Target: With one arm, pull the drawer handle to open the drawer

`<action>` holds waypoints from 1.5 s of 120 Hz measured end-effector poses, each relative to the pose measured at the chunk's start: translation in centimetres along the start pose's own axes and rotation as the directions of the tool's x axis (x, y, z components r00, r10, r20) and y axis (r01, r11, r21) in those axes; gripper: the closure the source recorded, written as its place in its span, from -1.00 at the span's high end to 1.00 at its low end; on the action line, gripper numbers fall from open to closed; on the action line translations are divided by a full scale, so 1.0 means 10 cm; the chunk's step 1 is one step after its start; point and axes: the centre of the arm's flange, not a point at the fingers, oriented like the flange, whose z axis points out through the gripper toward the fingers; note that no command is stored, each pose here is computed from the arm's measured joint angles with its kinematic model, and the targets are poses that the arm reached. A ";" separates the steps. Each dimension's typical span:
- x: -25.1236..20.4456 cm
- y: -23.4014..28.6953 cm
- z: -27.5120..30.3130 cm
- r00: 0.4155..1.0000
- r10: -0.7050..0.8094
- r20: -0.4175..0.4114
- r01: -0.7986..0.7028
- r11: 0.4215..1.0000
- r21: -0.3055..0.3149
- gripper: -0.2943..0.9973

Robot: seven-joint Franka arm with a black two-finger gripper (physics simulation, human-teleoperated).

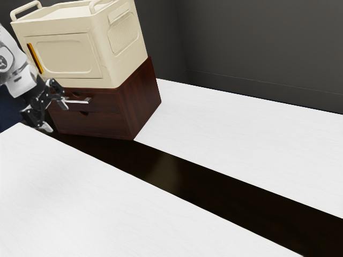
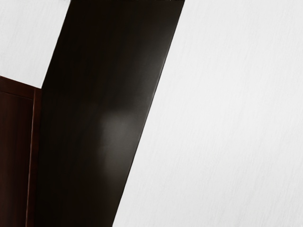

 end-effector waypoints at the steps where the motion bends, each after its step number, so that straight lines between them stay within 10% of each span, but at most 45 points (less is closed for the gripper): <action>1: 0.00 -0.01 0.00 1.000 0.003 0.000 -0.003 1.000 0.003 0.54; 180: -0.84 -0.70 0.60 0.995 -0.061 0.085 0.038 0.966 0.256 0.54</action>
